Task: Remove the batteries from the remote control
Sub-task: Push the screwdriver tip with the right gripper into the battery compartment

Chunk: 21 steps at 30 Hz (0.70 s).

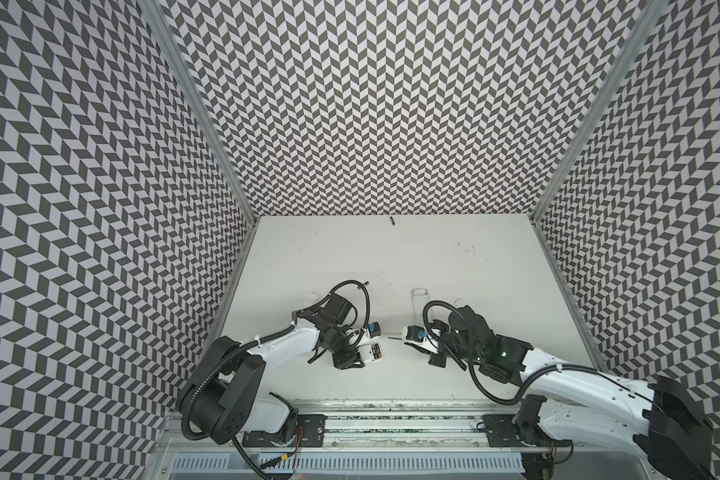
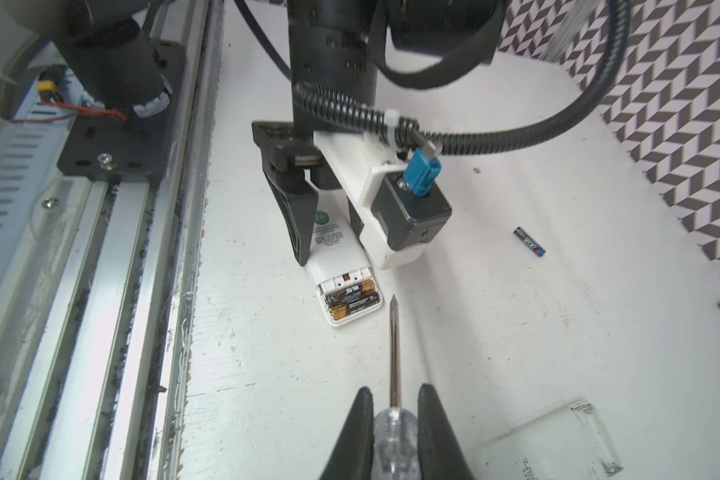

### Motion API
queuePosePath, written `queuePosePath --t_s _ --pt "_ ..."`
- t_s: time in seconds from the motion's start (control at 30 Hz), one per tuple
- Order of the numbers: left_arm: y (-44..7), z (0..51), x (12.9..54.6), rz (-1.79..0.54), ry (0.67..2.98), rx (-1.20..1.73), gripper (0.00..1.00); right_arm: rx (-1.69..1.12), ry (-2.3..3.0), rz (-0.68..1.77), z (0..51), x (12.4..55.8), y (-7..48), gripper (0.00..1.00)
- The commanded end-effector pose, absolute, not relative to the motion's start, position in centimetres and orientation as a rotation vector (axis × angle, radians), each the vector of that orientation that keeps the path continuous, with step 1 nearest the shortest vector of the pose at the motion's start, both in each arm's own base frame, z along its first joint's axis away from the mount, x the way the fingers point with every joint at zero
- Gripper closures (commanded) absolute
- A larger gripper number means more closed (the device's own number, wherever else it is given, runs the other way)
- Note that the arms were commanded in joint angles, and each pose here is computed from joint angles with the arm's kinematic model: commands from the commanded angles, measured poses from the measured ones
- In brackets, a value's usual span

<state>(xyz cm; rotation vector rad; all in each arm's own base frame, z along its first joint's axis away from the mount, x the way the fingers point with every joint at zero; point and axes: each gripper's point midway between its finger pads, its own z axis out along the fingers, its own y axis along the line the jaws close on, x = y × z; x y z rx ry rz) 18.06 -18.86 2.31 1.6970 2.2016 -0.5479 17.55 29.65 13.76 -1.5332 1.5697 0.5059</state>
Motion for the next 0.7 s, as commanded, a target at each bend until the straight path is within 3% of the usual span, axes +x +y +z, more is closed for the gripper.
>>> queuePosePath --t_s 0.0,0.2,0.67 --pt "-18.0 1.4 16.2 -0.564 2.226 1.759 0.62 -1.683 1.506 0.539 12.8 16.3 31.0 1.00" --pt "-17.7 0.7 16.3 -0.523 2.230 1.766 0.65 -1.839 1.511 0.572 9.9 14.3 31.7 1.00" --pt "-17.4 0.5 16.7 -0.469 2.229 1.781 0.68 -1.788 1.429 0.547 11.5 14.9 32.8 1.00"
